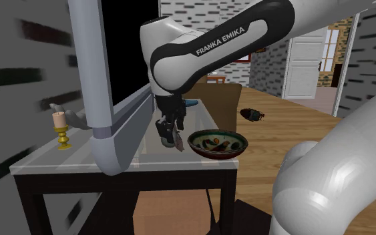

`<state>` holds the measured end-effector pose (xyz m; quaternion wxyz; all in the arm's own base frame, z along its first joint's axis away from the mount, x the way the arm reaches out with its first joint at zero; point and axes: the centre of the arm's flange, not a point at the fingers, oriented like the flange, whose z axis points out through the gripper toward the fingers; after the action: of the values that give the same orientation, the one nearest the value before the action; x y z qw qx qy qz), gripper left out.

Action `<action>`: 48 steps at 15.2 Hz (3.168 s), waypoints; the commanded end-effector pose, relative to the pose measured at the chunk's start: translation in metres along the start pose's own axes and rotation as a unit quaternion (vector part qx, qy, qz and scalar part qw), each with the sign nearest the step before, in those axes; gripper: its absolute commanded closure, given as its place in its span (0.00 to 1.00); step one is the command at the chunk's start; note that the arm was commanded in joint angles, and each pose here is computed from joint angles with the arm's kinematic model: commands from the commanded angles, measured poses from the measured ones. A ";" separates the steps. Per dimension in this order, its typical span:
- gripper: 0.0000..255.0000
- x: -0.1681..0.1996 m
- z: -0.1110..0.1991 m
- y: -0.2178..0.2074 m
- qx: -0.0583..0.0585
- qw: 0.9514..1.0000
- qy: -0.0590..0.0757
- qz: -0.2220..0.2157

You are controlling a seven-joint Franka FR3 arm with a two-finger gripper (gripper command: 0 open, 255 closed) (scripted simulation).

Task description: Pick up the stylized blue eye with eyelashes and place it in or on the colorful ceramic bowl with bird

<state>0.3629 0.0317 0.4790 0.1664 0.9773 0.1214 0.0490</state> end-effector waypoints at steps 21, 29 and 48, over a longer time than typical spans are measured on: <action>1.00 0.006 -0.094 0.034 0.000 1.000 0.000 0.000; 1.00 -0.032 -0.120 0.048 0.000 1.000 0.000 0.000; 1.00 -0.141 -0.079 0.048 0.000 1.000 0.000 0.000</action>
<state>0.2266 -0.0233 0.5675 0.1664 0.9774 0.1214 0.0486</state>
